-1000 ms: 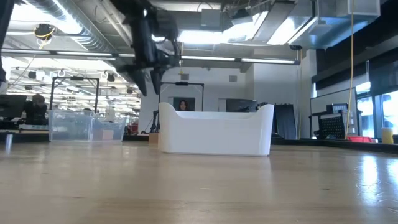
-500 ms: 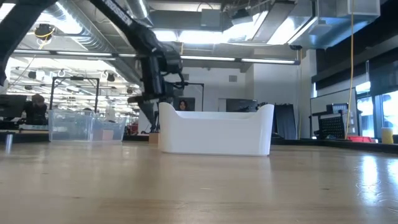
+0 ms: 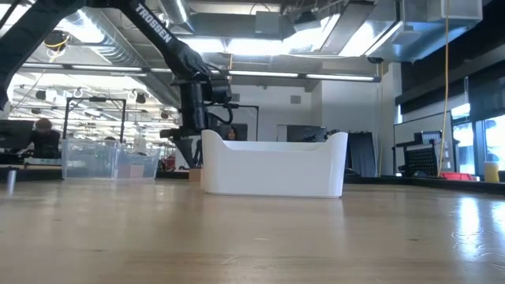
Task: Sort & place blocks by color
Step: Put the top light brown block into the transparent bin
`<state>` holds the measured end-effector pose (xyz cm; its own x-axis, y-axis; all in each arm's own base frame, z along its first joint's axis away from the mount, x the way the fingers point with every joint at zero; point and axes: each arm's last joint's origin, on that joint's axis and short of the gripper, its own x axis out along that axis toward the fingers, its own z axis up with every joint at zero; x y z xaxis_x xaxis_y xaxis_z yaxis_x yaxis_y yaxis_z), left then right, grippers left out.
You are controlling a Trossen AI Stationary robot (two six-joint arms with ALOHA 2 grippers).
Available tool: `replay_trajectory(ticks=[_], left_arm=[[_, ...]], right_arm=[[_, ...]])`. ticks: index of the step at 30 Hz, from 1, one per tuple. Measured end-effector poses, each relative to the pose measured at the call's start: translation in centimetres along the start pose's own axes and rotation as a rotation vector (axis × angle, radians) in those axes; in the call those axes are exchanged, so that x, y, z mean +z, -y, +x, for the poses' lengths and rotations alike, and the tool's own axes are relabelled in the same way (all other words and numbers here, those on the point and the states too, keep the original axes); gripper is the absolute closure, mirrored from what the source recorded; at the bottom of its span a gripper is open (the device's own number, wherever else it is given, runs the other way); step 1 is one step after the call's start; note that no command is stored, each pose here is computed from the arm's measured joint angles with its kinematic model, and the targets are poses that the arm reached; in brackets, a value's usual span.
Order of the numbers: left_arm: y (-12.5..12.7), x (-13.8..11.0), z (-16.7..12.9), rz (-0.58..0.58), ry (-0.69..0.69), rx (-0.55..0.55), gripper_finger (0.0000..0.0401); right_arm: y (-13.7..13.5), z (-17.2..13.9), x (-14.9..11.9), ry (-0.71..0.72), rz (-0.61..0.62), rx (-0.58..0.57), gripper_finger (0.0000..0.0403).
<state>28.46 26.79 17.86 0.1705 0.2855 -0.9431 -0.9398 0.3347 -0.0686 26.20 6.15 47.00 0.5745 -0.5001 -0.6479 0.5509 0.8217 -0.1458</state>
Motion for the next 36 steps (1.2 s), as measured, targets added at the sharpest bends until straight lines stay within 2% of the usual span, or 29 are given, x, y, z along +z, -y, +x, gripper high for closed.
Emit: replay_trajectory(ticks=[13,18,28,36], left_arm=[[0.0,0.1,0.0,-0.034,0.020,0.017,0.0213],[0.2,0.6,0.0,-0.054,0.061,-0.013,0.0213],[-0.2,0.6,0.1,-0.086,0.066,0.024,0.0213],[-0.1,0.2,3.1,-0.115,-0.024,-0.002,0.0213]], right_arm=[[0.2,0.3,0.1,-0.018,-0.064,0.011,0.0352],[0.2,0.3,0.1,-0.018,-0.070,0.011,0.0352],[0.2,0.3,0.1,-0.018,-0.070,0.011,0.0352],[0.2,0.3,0.1,-0.018,-0.086,0.012,0.0352]])
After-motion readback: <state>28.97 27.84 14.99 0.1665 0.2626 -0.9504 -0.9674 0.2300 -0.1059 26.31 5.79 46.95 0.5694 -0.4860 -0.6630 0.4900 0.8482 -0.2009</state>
